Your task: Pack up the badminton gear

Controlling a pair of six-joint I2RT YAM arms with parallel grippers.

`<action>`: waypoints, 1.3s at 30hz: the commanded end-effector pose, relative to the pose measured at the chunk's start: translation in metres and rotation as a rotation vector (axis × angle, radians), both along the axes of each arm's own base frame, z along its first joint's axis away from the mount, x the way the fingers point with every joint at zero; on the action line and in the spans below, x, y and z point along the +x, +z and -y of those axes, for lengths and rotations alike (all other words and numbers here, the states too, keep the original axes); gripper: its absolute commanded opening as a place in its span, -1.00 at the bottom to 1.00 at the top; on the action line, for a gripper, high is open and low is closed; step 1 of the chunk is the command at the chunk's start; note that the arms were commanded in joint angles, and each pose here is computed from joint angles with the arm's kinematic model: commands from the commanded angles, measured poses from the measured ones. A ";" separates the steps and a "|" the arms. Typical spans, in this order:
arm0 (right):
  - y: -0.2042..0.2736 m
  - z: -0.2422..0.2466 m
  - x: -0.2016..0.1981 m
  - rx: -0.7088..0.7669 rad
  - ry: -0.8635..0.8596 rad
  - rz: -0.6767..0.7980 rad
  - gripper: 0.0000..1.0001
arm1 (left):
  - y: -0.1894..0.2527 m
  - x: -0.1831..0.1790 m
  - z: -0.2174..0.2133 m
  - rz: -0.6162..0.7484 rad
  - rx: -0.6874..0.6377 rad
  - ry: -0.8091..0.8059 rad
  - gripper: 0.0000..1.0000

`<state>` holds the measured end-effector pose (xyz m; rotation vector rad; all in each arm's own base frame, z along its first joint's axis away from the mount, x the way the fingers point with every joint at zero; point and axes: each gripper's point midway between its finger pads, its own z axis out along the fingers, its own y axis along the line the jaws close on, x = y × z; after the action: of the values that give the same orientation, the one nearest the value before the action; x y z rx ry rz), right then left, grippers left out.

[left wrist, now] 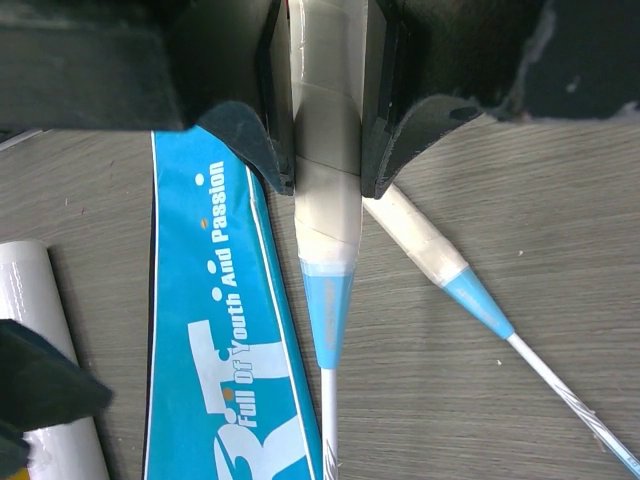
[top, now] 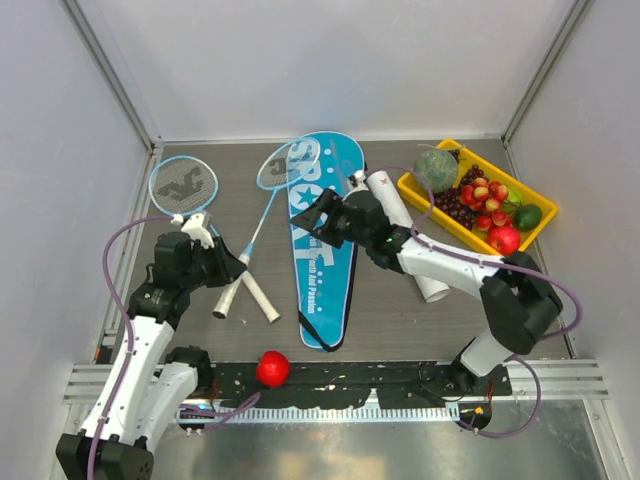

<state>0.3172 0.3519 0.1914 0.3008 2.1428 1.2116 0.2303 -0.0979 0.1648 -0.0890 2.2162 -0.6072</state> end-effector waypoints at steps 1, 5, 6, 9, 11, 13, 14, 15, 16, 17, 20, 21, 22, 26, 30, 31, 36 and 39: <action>0.030 -0.051 0.005 0.134 0.007 -0.001 0.57 | 0.022 0.010 0.009 0.103 -0.044 -0.022 -1.00; 0.015 -0.083 0.000 0.137 0.046 -0.057 0.56 | 0.020 0.010 0.009 0.103 -0.041 -0.023 -1.00; 0.012 -0.090 0.000 0.143 0.054 -0.063 0.56 | 0.019 0.010 0.009 0.104 -0.042 -0.022 -1.00; 0.005 -0.107 -0.009 0.175 0.095 -0.097 0.51 | 0.020 0.010 0.011 0.119 -0.047 -0.030 -1.00; -0.001 -0.117 -0.016 0.187 0.123 -0.114 0.47 | 0.021 0.009 0.013 0.119 -0.055 -0.038 -1.00; -0.002 -0.126 -0.022 0.204 0.150 -0.123 0.43 | 0.019 0.008 0.015 0.116 -0.065 -0.047 -1.00; -0.004 -0.130 -0.023 0.206 0.160 -0.127 0.42 | 0.019 0.008 0.016 0.117 -0.069 -0.048 -1.00; -0.005 -0.133 -0.028 0.202 0.174 -0.132 0.40 | 0.018 0.007 0.018 0.117 -0.076 -0.055 -1.00; -0.005 -0.137 -0.028 0.205 0.180 -0.134 0.40 | 0.018 0.007 0.019 0.119 -0.080 -0.059 -1.00; -0.006 -0.140 -0.033 0.204 0.191 -0.138 0.39 | 0.018 0.007 0.020 0.124 -0.084 -0.061 -1.00; -0.006 -0.147 -0.039 0.220 0.208 -0.152 0.38 | 0.016 0.005 0.023 0.126 -0.095 -0.071 -1.00; -0.007 -0.150 -0.040 0.229 0.214 -0.156 0.36 | 0.016 0.005 0.024 0.125 -0.099 -0.073 -1.00; -0.006 -0.152 -0.043 0.239 0.224 -0.162 0.35 | 0.015 0.004 0.025 0.123 -0.101 -0.080 -1.00; -0.005 -0.156 -0.046 0.258 0.236 -0.162 0.15 | 0.015 0.002 0.028 0.122 -0.126 -0.089 -1.00; -0.001 -0.153 -0.046 0.272 0.236 -0.138 -0.28 | 0.021 -0.001 0.030 0.140 -0.137 -0.098 -0.75; 0.001 -0.150 -0.046 0.269 0.235 -0.123 -0.37 | 0.022 -0.001 0.030 0.144 -0.136 -0.101 -0.64; 0.015 -0.135 -0.046 0.265 0.224 -0.015 -0.89 | 0.040 -0.007 0.033 0.194 -0.142 -0.136 0.19; 0.012 -0.121 -0.049 0.259 0.221 0.027 -0.89 | 0.061 -0.011 0.031 0.257 -0.138 -0.142 0.50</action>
<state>0.2650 0.4855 0.1519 0.2434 2.2508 1.5563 0.2197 -0.1213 0.1739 -0.0298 2.1043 -0.7603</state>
